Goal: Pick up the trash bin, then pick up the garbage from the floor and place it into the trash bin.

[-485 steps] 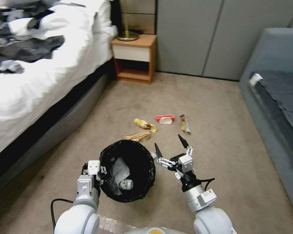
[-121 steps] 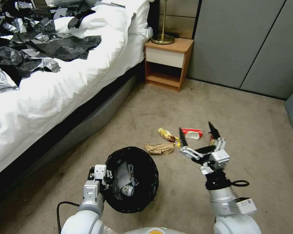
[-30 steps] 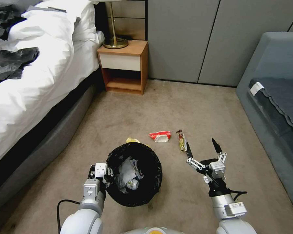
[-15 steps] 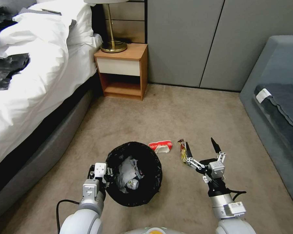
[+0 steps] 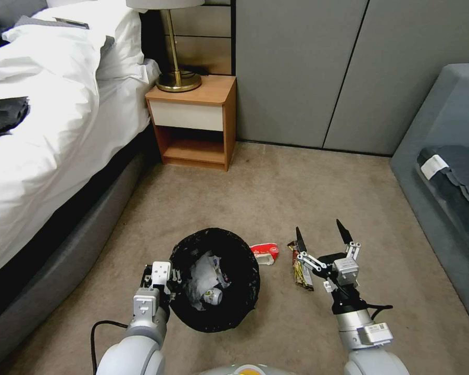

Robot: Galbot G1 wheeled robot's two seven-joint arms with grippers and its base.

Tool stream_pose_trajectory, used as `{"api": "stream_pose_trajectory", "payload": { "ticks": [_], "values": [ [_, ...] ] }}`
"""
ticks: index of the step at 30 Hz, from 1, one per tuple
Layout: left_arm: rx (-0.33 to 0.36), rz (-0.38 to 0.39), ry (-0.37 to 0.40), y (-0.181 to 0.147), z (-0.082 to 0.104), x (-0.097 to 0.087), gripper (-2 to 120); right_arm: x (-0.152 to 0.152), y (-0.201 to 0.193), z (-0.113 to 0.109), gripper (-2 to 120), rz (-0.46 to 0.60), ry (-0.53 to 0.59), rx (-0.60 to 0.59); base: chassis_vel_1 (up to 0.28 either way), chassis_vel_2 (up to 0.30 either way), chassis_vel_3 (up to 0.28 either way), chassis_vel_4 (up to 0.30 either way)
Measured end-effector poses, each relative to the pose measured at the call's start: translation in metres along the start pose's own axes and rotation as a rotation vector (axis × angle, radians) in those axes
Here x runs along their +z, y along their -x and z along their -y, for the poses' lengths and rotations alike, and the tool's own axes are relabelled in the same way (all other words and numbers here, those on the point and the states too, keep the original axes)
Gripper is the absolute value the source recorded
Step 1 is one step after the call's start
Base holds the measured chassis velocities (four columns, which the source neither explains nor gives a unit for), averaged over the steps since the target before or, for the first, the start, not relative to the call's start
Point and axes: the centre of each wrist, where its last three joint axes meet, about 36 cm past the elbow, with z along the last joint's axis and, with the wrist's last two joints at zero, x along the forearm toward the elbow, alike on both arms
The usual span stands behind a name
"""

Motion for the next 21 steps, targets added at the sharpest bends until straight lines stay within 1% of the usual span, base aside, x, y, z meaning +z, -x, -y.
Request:
{"api": "stream_pose_trajectory", "payload": {
  "ticks": [6, 12, 13, 14, 17, 18, 20, 21],
  "values": [
    [0.000, -0.001, 0.001, 0.000, 0.000, 0.000, 1, 0.000, 0.014, 0.004, 97, 0.025, -0.014, -0.006, 0.000, 0.000, 0.000, 0.000],
    [-0.001, -0.003, 0.003, 0.000, -0.001, 0.001, 1, -0.002, 0.038, 0.007, 99, 0.018, -0.028, -0.018, 0.000, 0.000, 0.000, 0.000],
    [-0.002, -0.004, 0.003, 0.000, -0.001, 0.001, 1, -0.003, 0.048, 0.007, 100, 0.009, -0.026, -0.021, 0.000, 0.000, 0.000, 0.000],
    [-0.002, -0.004, 0.003, 0.000, -0.001, 0.001, 1, -0.003, 0.048, 0.007, 100, 0.009, -0.026, -0.021, 0.000, 0.000, 0.000, 0.000],
    [-0.004, -0.006, 0.004, 0.000, -0.002, 0.001, 1, -0.001, 0.065, 0.004, 100, -0.043, 0.002, -0.029, 0.000, 0.000, 0.000, 0.000],
    [-0.004, -0.006, 0.004, 0.000, -0.002, 0.001, 1, -0.001, 0.065, 0.004, 100, -0.043, 0.002, -0.029, 0.000, 0.000, 0.000, 0.000],
    [-0.006, -0.008, 0.004, 0.000, -0.003, 0.001, 1, 0.001, 0.071, 0.000, 100, -0.096, 0.022, -0.032, 0.000, 0.000, 0.000, 0.000],
    [-0.006, -0.008, 0.004, 0.000, -0.003, 0.001, 1, 0.001, 0.071, 0.000, 100, -0.096, 0.022, -0.032, 0.000, 0.000, 0.000, 0.000]
  ]
}}
